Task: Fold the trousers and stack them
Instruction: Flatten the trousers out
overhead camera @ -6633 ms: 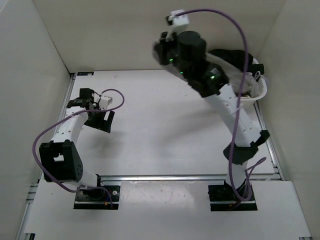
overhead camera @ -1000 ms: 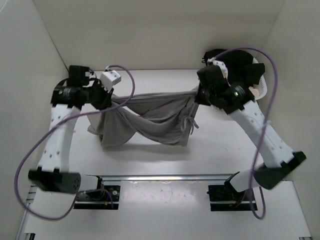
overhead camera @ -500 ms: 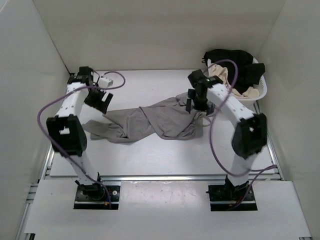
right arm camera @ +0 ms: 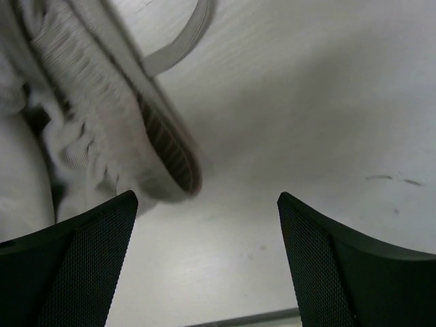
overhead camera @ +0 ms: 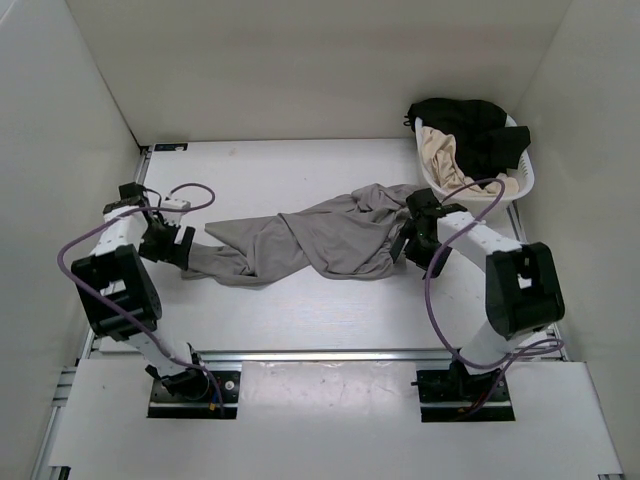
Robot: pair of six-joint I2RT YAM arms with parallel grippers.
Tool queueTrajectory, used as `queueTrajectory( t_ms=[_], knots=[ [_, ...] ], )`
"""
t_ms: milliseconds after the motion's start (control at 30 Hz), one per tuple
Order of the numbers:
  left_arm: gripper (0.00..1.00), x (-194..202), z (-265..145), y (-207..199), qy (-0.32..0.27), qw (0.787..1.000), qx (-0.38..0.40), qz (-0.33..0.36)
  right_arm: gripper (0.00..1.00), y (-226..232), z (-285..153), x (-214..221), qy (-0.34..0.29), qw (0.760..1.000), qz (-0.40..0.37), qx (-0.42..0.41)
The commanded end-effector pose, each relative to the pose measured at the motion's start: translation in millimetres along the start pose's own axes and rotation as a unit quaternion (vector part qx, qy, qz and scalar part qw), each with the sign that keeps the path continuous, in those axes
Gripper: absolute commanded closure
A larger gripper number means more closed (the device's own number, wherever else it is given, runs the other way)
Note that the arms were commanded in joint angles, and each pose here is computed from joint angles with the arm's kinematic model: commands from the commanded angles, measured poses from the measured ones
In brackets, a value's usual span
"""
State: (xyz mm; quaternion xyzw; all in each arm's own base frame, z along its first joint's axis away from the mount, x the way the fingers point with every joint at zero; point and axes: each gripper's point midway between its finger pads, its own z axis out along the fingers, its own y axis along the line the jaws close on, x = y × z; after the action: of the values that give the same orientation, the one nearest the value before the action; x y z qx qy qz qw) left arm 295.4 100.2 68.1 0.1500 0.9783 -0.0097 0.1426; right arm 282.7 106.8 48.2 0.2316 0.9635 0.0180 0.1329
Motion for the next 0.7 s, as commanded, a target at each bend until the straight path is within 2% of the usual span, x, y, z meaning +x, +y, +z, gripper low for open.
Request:
queueTrajectory(
  t_ms=[0, 167, 267, 300, 367, 400, 433, 467, 500, 533, 600, 667],
  knots=[
    [0.0, -22, 16, 4, -0.048, 0.999, 0.015, -0.008, 0.11, 22, 10, -6, 0.003, 0.998, 0.041, -0.043],
    [0.0, -38, 27, -14, -0.083, 0.993, 0.08, -0.008, 0.1, 19, 24, 9, 0.014, 0.997, 0.058, -0.057],
    [0.0, -28, 47, -31, -0.064, 0.993, 0.099, 0.005, 0.14, 22, 34, 13, 0.021, 0.995, 0.077, -0.058],
    [0.0, -25, 52, -36, -0.056, 0.993, 0.106, 0.007, 0.27, 27, 35, 13, 0.026, 0.994, 0.083, -0.07],
    [0.0, -19, 59, -38, -0.047, 0.993, 0.112, 0.004, 0.41, 28, 41, 21, 0.041, 0.992, 0.093, -0.074],
    [0.03, -18, 60, -42, -0.049, 0.992, 0.12, 0.008, 0.56, 27, 45, 25, 0.045, 0.991, 0.098, -0.076],
    [0.13, -15, 61, -45, -0.048, 0.991, 0.127, 0.006, 0.69, 25, 46, 28, 0.049, 0.991, 0.105, -0.072],
    [0.29, -18, 61, -49, -0.056, 0.989, 0.138, 0.01, 0.82, 23, 47, 26, 0.042, 0.991, 0.106, -0.067],
    [0.49, -19, 60, -50, -0.059, 0.988, 0.142, 0.01, 0.92, 17, 48, 27, 0.039, 0.992, 0.106, -0.053],
    [0.86, -15, 62, -52, -0.055, 0.988, 0.145, 0.009, 1.0, 10, 42, 27, 0.034, 0.993, 0.105, -0.04],
    [0.86, -7, 61, -48, -0.038, 0.99, 0.134, -0.003, 1.0, -1, 29, 11, -0.009, 0.995, 0.096, -0.017],
    [0.86, -3, 50, -29, -0.042, 0.994, 0.103, -0.01, 1.0, -17, -3, -2, -0.05, 0.994, 0.092, 0.005]
  ],
)
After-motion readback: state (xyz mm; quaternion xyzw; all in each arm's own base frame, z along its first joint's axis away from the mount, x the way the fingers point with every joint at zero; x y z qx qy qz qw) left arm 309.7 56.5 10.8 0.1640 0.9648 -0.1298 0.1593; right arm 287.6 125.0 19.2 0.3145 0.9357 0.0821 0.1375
